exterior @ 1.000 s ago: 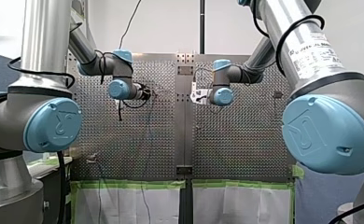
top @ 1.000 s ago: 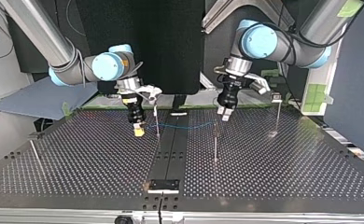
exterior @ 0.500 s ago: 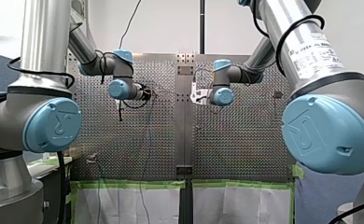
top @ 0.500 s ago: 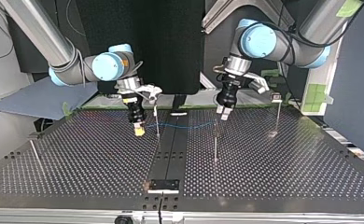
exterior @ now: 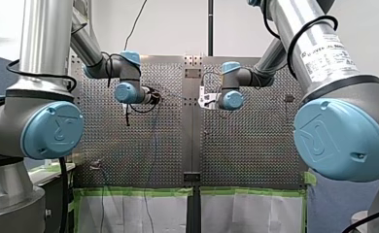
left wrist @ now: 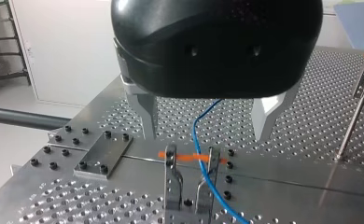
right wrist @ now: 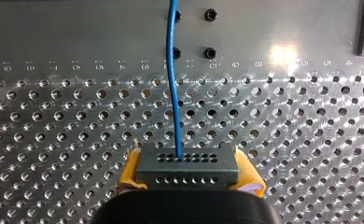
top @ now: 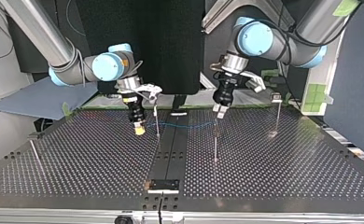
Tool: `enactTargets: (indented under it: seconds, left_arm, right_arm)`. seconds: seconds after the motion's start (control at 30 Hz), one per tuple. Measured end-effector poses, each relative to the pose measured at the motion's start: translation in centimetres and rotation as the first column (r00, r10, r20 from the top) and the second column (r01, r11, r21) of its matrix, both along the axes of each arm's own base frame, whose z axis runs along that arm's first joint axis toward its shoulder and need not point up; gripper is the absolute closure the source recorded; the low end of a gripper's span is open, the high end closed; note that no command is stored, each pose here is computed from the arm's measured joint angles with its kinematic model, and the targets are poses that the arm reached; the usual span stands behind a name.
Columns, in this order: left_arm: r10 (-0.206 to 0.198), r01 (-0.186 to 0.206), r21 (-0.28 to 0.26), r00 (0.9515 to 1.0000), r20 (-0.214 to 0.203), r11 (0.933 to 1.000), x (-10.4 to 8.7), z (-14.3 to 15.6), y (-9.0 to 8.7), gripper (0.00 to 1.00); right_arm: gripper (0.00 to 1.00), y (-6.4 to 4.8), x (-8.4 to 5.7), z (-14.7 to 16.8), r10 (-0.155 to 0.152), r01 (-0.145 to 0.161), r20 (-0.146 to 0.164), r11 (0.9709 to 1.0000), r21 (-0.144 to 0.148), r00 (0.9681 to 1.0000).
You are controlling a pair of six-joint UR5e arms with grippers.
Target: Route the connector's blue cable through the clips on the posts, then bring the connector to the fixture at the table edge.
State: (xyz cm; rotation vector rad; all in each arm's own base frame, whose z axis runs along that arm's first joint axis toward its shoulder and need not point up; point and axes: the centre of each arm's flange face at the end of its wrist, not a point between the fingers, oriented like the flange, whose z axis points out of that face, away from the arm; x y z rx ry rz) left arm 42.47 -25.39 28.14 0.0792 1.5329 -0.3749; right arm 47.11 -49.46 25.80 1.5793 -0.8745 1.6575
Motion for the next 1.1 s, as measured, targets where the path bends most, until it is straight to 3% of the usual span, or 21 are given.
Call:
enactTargets:
  seconds: [0.33, 0.83, 1.1]
  left_arm:
    - [0.001, 0.000, -0.012, 0.9993, 0.036, 0.9999, -0.5, 2.0, -3.1, 0.00]
    - [0.003, -0.003, 0.048, 1.0000, -0.002, 0.9988, -0.9, 0.1, -8.5, 0.00]
    - [0.054, -0.054, 0.058, 0.9985, 0.013, 0.9968, -0.3, 0.2, -9.2, 0.00]
  right_arm:
    - [1.00, 0.0, 0.0, -0.1, 0.000, 0.000, -0.002, 1.0000, 0.002, 1.0000]
    - [1.00, 0.0, 0.0, -0.2, 0.000, 0.000, -0.005, 1.0000, 0.003, 1.0000]
    - [1.00, 0.0, 0.1, -0.3, 0.001, -0.001, -0.006, 1.0000, 0.003, 1.0000]
